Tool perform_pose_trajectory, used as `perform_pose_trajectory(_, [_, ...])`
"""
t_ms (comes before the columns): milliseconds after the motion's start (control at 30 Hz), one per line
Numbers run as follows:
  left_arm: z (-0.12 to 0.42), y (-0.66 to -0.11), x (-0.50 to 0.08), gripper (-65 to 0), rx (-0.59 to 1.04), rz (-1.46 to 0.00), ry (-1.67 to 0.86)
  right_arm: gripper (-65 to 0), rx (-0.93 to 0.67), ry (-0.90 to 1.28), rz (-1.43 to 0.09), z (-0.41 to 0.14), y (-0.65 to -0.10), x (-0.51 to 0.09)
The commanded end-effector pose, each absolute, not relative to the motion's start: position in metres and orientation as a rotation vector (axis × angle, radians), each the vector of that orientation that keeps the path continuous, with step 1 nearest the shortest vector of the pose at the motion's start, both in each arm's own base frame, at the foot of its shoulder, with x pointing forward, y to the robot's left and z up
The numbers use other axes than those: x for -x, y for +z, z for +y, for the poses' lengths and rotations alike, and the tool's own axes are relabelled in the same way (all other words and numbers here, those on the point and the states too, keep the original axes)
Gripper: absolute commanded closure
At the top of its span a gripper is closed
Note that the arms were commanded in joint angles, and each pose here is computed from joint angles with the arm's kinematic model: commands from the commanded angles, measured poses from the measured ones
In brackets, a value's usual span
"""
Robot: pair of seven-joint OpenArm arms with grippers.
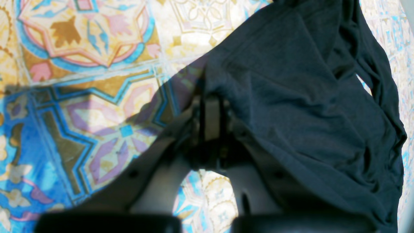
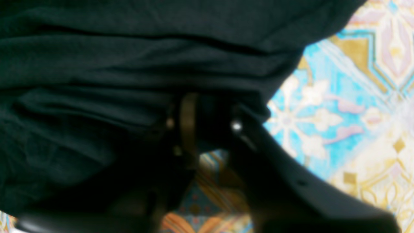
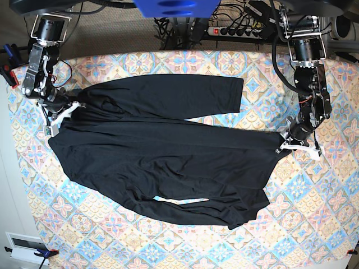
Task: Layout the t-shirt on the table in an organized manner, then fold the t-shirt properly
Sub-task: 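Grasp the shirt side edge with the left gripper and pull outward, then hold the shirt with both grippers and stretch it apart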
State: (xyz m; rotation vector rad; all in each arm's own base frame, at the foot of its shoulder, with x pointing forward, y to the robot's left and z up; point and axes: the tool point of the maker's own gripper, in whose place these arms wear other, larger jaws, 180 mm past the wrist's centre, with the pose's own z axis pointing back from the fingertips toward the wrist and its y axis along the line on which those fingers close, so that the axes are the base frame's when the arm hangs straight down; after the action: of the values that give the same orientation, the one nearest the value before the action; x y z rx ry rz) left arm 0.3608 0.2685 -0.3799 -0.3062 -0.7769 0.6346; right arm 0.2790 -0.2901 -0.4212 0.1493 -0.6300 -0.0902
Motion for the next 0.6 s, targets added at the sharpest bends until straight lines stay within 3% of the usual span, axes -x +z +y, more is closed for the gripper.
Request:
perform_pose_trajectory(0, [0.279, -0.364, -0.369, 0.0, 0.295, -0.831, 0.625, -2.3, -0.121, -0.106, -0.66, -0.306, -0.409, -0.284])
perform_pose_trajectory(33, [0.279, -0.364, -0.369, 0.0, 0.294, -0.831, 0.625, 0.0, -0.11, -0.131, -0.674, -0.315, -0.405, -0.283])
perform_pose_trajectory(333, [0.276, -0.377, -0.355, 0.0, 0.29, -0.791, 0.624, 0.0, -0.03, -0.27, -0.71, -0.368, -0.392, -0.256])
perform_pose_trajectory(567, [0.278, -0.402, -0.325, 0.0, 0.26, -0.721, 0.632, 0.0, -0.007, -0.21, -0.724, -0.367, -0.381, -0.245])
